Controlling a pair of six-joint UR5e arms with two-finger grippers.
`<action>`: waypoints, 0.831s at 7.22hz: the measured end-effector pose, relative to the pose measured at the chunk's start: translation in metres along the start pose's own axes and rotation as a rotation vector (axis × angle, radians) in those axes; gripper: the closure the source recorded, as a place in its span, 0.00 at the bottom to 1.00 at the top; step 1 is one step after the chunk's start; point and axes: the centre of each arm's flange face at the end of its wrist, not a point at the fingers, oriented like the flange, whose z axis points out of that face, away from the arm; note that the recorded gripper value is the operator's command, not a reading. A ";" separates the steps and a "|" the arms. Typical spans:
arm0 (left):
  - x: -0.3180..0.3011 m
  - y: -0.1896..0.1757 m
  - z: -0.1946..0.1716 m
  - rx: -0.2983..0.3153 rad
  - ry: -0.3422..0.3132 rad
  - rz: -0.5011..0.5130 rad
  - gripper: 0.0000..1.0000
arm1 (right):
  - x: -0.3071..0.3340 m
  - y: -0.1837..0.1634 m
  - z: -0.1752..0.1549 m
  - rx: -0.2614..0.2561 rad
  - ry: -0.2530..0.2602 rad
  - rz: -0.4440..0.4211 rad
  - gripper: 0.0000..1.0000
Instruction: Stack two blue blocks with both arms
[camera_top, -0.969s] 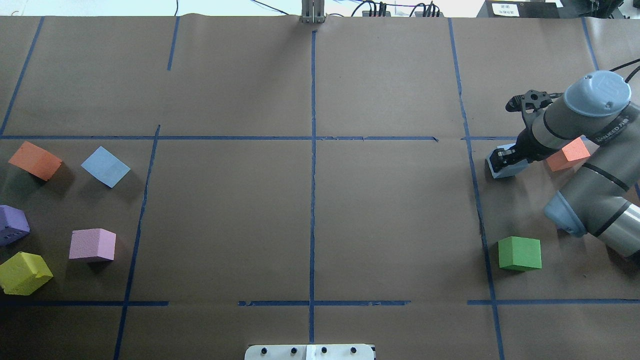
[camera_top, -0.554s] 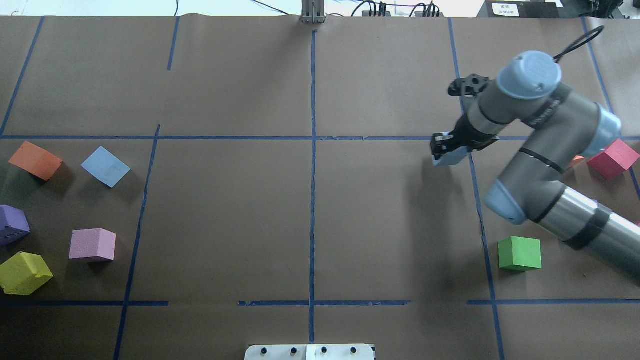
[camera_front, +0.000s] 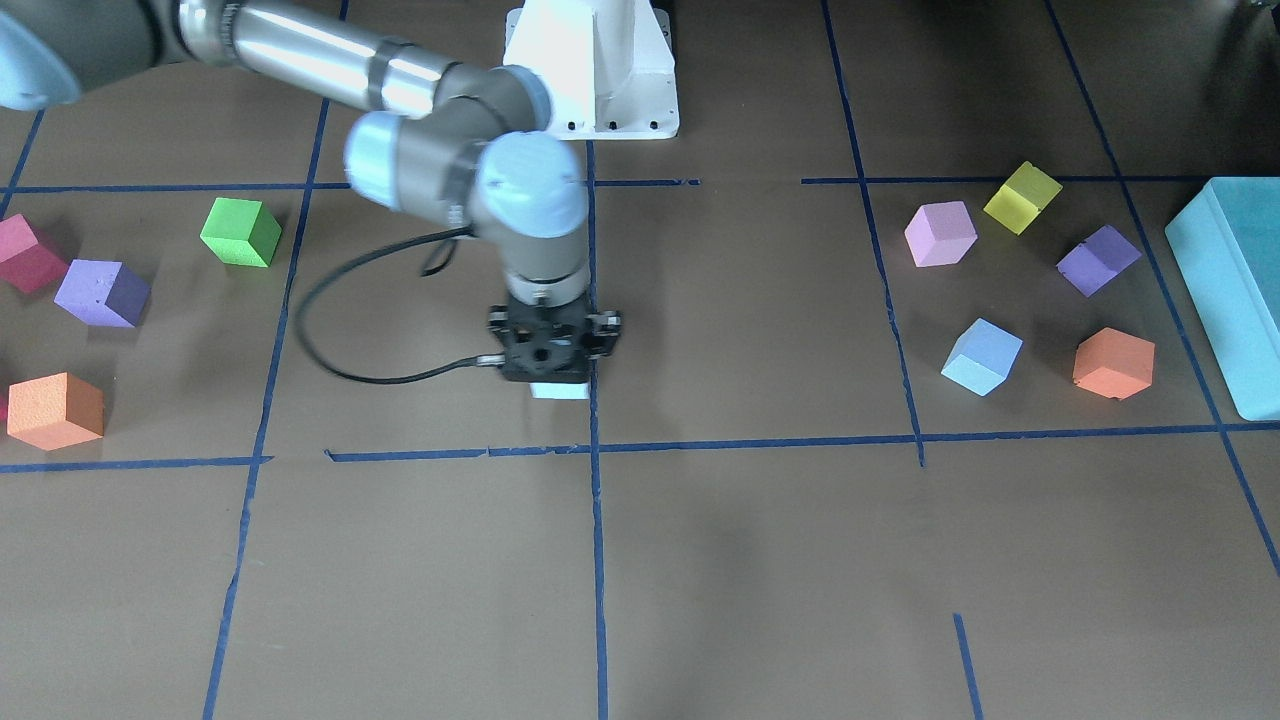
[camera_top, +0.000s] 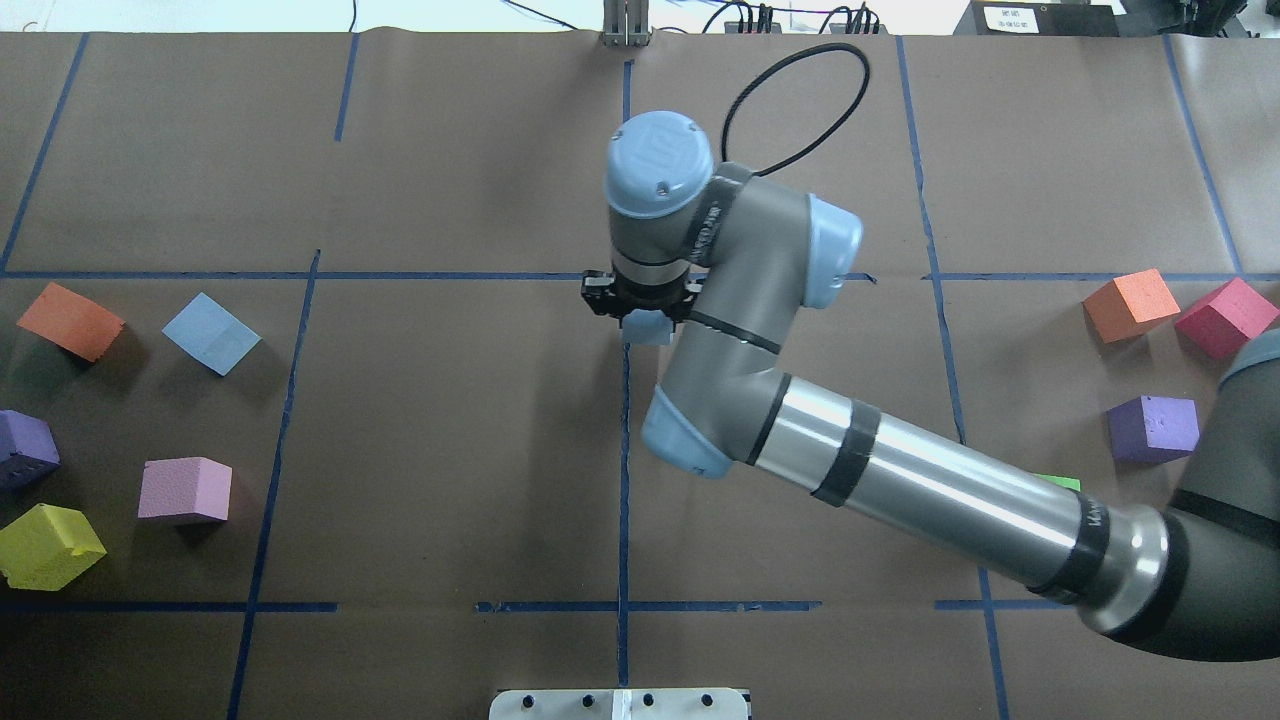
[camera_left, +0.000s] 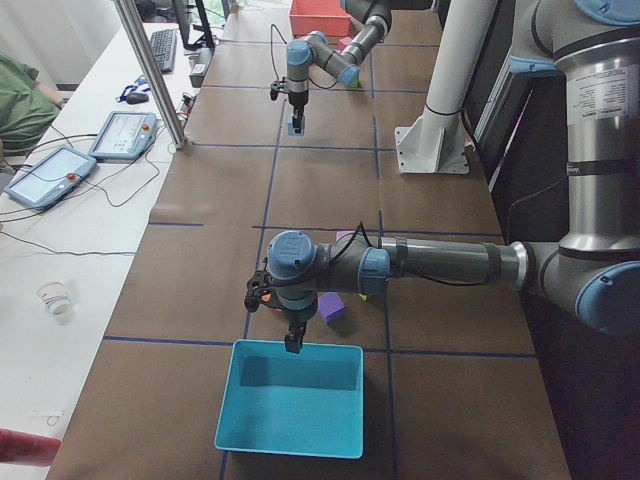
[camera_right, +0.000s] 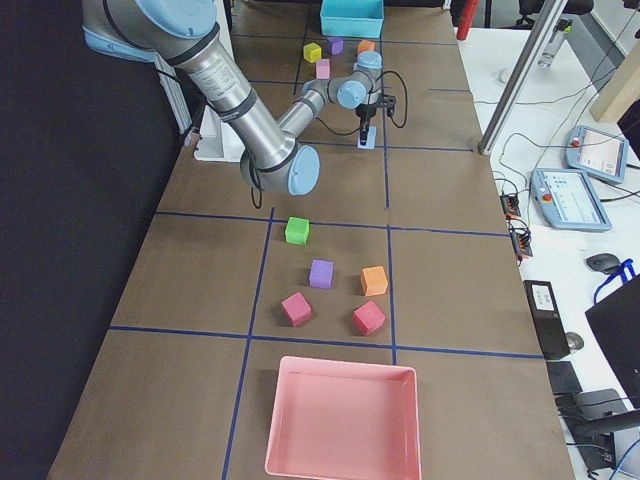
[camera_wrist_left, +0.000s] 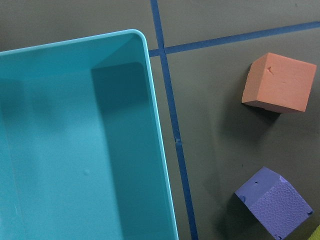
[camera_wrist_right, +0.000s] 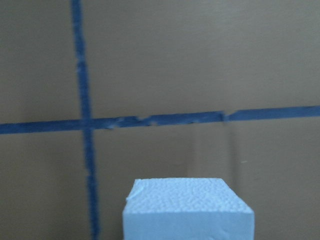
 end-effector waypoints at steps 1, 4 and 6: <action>0.000 0.000 0.000 0.000 0.000 0.000 0.00 | -0.021 0.011 0.007 0.004 0.014 0.000 0.49; 0.000 0.000 0.000 -0.001 0.000 -0.001 0.00 | -0.025 0.020 0.020 0.017 0.041 -0.010 0.01; 0.000 0.000 0.001 -0.001 0.000 0.000 0.00 | -0.030 0.019 0.013 0.036 0.017 -0.020 0.01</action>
